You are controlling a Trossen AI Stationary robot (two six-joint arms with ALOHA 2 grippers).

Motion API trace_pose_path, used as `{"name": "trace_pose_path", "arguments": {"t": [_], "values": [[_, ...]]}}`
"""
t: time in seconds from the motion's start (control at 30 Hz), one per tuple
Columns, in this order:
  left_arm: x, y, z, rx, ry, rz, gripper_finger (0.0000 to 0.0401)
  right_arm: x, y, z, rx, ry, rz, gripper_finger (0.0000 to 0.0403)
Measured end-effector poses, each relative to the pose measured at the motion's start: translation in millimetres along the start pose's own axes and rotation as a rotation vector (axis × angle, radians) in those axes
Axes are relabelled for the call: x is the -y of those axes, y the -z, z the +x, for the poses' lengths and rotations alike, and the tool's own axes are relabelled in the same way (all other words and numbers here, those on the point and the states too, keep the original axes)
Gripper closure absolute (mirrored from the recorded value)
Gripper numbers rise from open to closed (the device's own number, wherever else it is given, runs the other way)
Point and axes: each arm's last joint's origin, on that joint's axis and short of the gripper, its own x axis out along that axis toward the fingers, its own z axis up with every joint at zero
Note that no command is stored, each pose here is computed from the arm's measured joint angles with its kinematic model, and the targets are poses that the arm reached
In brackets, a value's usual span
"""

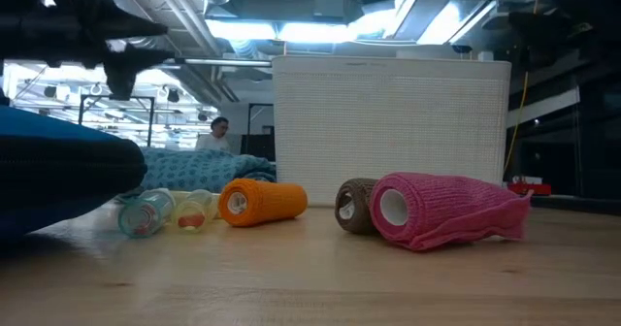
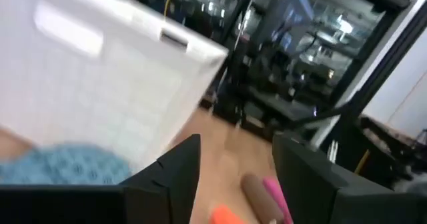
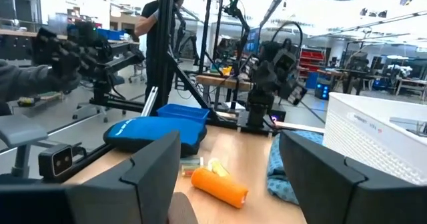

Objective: Pick & place medical supplies in basket/bin
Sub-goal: Put the top yellow pill bottle into the blue bin

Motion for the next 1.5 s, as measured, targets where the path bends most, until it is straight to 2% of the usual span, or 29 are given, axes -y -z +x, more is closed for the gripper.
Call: {"name": "trace_pose_path", "arguments": {"t": [0.13, 0.23, 0.3, 0.47, 0.67, 0.83, 1.03, 1.13, 1.3, 1.5], "values": [[6, 6, 13, -0.043, -0.025, 0.056, 0.0184, 0, 0, 0, 0.0, 0.0, 0.029, 0.0147], [20, -1, 30, -0.099, -0.022, 0.1, 0.0162, 0, 0, 0, 0.0, 0.0, 0.053, 0.0147], [31, -6, 45, -0.186, -0.037, 0.153, 0.0152, 0, 0, 0, -0.002, 0.012, 0.07, 0.0147], [51, -10, 89, -0.464, -0.172, 0.281, 0.0146, 1, 0, 0, -0.004, 0.048, 0.139, 0.0147], [59, -6, 133, -0.753, -0.346, 0.24, 0.0146, 1, 2, 0, -0.017, 0.044, 0.194, 0.0147], [70, 0, 165, -0.886, -0.381, 0.269, 0.0146, 1, 4, 0, -0.037, 0.043, 0.192, 0.0147], [75, 13, 189, -1.077, -0.427, 0.255, 0.0146, 1, 5, 0, -0.048, 0.043, 0.193, 0.0147], [76, 25, 198, -1.135, -0.448, 0.255, 0.0146, 0, 6, 0, -0.066, 0.042, 0.195, 0.0147], [82, 39, 209, -1.192, -0.426, 0.238, 0.0146, 0, 10, 0, -0.102, 0.043, 0.217, 0.0147], [83, 50, 210, -1.243, -0.45, 0.239, 0.0146, 0, 10, 0, -0.103, 0.043, 0.23, 0.0147]]}}
